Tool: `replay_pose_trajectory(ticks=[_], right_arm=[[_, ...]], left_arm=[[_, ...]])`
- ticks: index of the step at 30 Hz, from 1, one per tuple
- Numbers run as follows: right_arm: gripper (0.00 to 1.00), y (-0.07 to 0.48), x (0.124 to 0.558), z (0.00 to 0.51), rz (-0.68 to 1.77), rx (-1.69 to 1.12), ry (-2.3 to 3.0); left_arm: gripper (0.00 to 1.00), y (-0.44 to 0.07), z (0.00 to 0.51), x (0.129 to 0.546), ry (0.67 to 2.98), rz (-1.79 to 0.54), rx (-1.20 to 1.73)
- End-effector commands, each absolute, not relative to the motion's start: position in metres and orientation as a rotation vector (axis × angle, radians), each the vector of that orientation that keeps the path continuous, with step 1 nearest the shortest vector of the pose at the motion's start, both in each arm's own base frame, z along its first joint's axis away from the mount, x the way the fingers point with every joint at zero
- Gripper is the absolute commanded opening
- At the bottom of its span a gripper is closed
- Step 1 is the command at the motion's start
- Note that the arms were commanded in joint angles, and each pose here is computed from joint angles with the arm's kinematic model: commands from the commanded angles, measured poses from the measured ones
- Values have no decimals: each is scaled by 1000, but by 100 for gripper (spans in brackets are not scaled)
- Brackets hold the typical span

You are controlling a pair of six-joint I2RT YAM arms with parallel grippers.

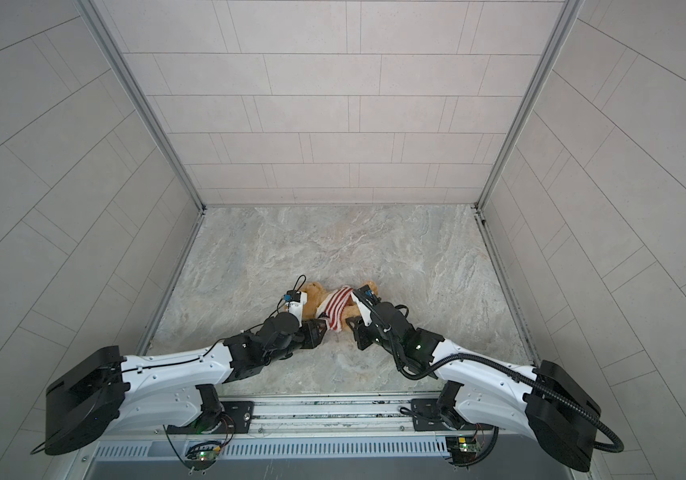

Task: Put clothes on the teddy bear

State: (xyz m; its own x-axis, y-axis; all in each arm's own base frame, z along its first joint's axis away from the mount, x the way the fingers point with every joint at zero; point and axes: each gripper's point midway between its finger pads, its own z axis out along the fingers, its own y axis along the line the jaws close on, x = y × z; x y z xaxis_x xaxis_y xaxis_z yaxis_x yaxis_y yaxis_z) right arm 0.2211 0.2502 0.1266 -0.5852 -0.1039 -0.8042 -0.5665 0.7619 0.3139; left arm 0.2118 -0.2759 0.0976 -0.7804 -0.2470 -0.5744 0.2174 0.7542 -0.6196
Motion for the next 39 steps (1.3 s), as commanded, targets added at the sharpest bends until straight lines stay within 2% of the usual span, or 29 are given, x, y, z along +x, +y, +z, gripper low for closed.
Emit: replay_pose_trajectory(ticks=[1, 4, 8, 17, 34, 35, 36, 39], right_arm=[[0, 262, 221, 143, 792, -476, 2063], [0, 265, 220, 148, 836, -456, 2038], [0, 268, 219, 154, 879, -449, 2016], [0, 257, 217, 146, 860, -425, 2033], [0, 188, 223, 139, 667, -346, 2094], [2, 187, 223, 138, 661, -345, 2097], [8, 187, 223, 137, 663, -350, 2099], [34, 194, 219, 146, 681, -411, 2106]], left_arm=[[41, -292, 120, 223, 2221, -988, -15], [41, -289, 111, 229, 2254, -933, -14], [33, -280, 100, 246, 2279, -852, -14], [1, -290, 89, 257, 2276, -860, 24], [0, -261, 88, 227, 2266, -905, 25], [0, -261, 90, 225, 2261, -916, 24], [0, -262, 92, 223, 2255, -931, 22], [0, -274, 103, 214, 2232, -1007, 27]])
